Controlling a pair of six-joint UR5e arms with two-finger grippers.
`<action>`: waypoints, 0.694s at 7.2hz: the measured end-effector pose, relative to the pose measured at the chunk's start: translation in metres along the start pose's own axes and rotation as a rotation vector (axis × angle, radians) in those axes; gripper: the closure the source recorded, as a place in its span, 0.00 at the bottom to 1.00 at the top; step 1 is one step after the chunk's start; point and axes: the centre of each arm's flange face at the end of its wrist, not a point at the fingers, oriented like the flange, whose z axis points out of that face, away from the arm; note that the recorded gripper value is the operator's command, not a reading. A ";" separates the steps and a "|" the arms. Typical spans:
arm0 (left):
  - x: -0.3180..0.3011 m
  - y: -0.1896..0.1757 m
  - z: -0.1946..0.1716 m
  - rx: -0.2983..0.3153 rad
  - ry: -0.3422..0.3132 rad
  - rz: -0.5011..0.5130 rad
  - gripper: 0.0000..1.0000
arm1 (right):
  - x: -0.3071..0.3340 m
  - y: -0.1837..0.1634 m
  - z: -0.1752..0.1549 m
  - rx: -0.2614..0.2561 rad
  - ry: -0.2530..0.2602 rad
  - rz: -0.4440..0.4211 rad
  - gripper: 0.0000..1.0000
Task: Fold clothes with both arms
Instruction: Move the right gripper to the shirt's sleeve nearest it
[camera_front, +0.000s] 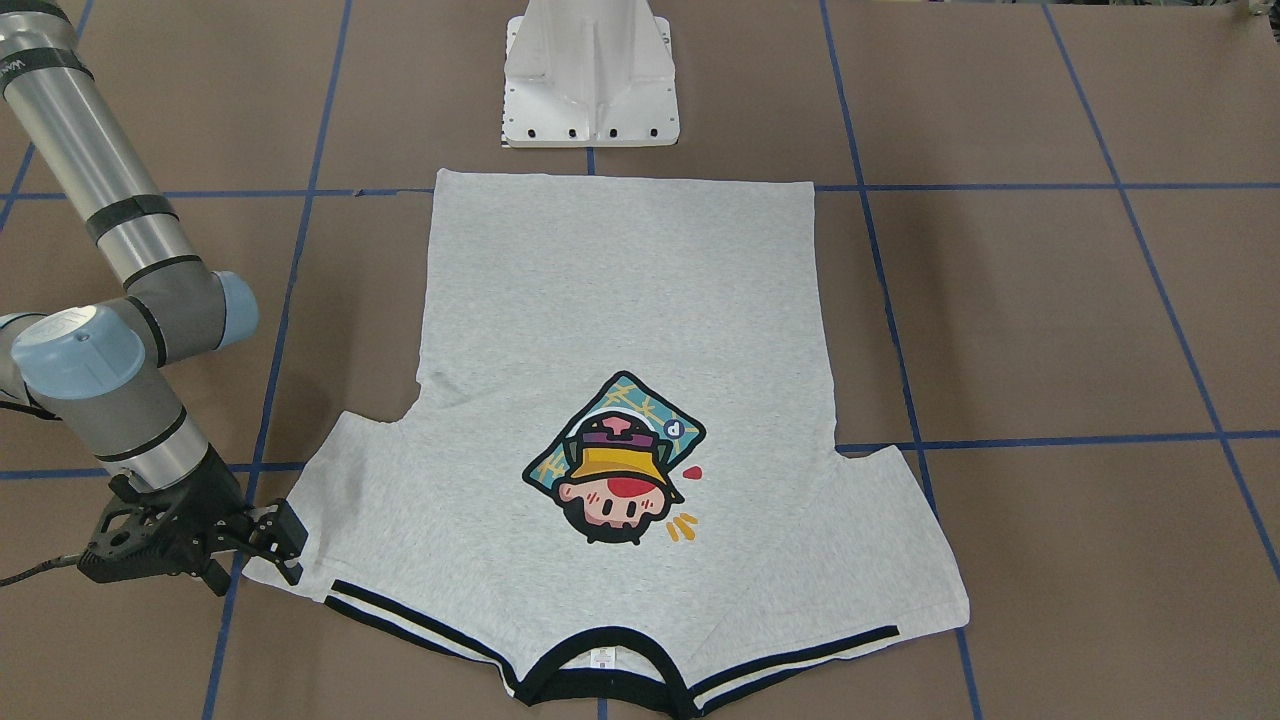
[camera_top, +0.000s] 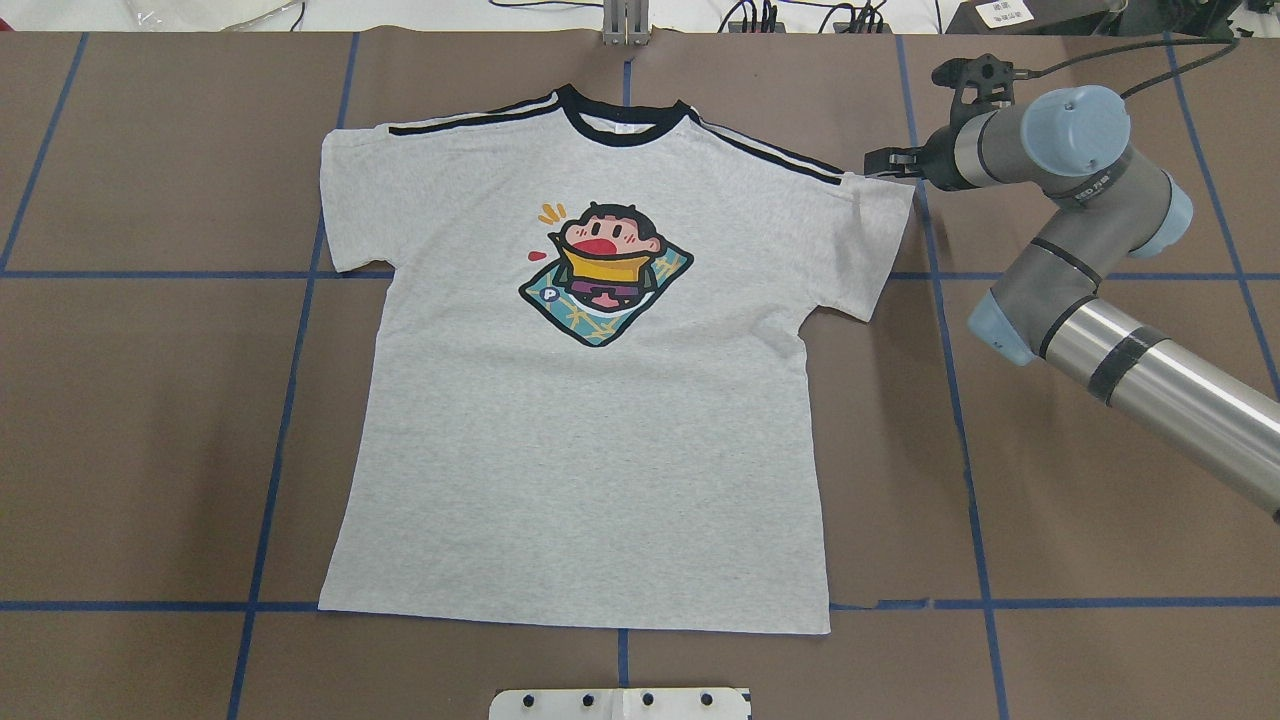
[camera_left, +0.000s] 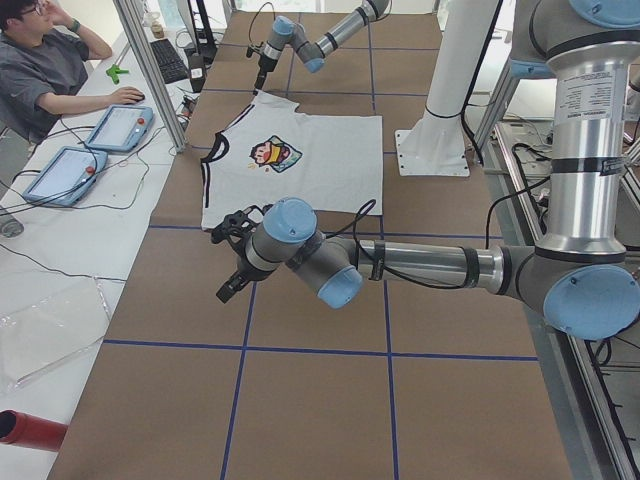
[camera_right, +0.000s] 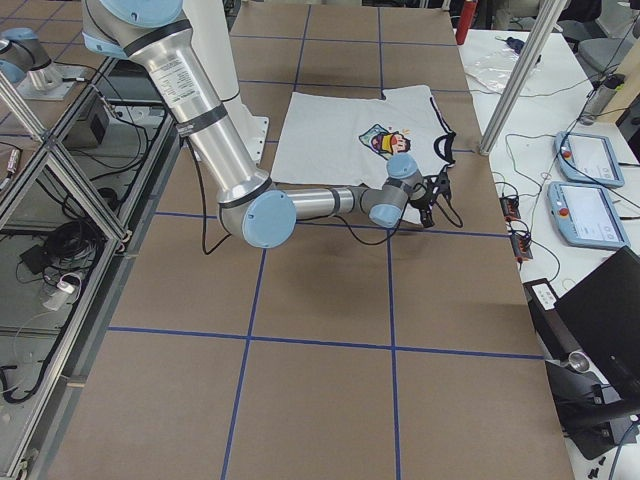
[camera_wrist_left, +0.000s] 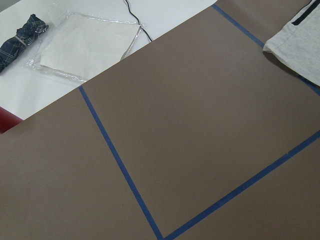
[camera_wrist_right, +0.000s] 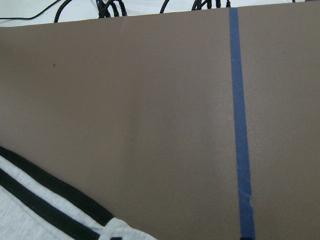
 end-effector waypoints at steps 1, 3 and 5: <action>0.000 0.000 0.000 0.000 0.000 0.000 0.00 | 0.002 0.002 0.001 -0.003 0.004 0.001 0.50; 0.000 0.000 0.000 -0.001 0.000 -0.001 0.00 | 0.007 0.006 0.005 -0.011 0.013 0.002 0.51; 0.000 0.001 0.000 -0.001 0.000 -0.001 0.00 | 0.007 0.008 0.006 -0.015 0.015 0.002 0.60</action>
